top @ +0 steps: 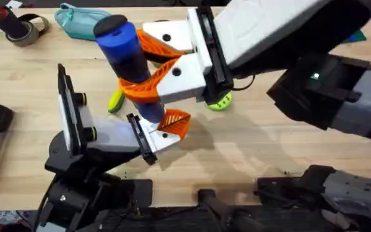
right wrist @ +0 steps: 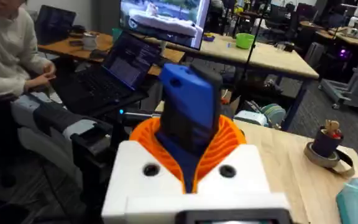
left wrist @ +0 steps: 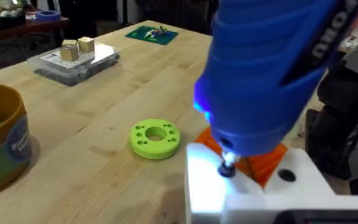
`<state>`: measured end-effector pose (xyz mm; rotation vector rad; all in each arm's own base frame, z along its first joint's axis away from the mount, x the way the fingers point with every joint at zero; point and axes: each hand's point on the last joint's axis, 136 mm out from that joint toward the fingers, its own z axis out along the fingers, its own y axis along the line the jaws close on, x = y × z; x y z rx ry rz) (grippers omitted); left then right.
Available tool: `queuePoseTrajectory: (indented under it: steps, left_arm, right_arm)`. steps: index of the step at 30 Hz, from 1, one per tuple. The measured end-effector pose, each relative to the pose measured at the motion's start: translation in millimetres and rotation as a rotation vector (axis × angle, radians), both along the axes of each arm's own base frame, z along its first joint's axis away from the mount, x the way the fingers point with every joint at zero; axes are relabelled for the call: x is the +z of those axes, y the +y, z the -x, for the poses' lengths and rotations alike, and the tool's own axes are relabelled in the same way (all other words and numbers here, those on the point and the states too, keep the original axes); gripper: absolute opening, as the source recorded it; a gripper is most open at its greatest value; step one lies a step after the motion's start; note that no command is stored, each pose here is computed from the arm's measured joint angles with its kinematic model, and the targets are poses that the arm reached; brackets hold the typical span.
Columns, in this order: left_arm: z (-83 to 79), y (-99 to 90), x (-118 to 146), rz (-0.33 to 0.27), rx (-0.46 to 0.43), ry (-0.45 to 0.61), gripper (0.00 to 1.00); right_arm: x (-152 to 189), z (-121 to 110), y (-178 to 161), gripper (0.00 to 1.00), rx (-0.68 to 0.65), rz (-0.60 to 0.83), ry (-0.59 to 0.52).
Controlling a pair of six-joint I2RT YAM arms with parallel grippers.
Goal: Pick up the gripper from the table and insert it into the empty holder that is missing its gripper. Then pick up a screw, insert it into the mounting hole, and use the screwdriver to tighten it. Finally, clean up the table by picking up the vegetable and placing it into the bucket.
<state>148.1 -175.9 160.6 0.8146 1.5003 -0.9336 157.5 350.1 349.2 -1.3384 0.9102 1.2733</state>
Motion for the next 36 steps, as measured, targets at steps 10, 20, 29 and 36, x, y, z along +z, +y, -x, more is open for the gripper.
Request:
queuePoseTrajectory:
  steps: [10,20,29,36]
  left_arm:
    - [0.4,-0.2,-0.2,0.000,-0.003,0.002,0.016]
    - [0.3,-0.3,-0.7,-0.001,-0.003,0.004,0.016]
    - [0.2,-0.3,-1.3,-0.002,-0.003,0.008,0.016]
    - [0.3,-0.4,-1.3,-0.002,-0.004,0.008,0.016]
  right_arm:
    - [-0.4,-0.1,-0.7,0.044,-0.007,0.007,0.006]
    - [-1.6,3.1,-5.8,0.045,-0.008,-0.048,-0.025]
    - [-2.9,-3.4,-9.4,0.044,-0.027,-0.047,0.018]
    - [-2.9,-2.1,-9.5,0.044,-0.020,-0.047,0.023]
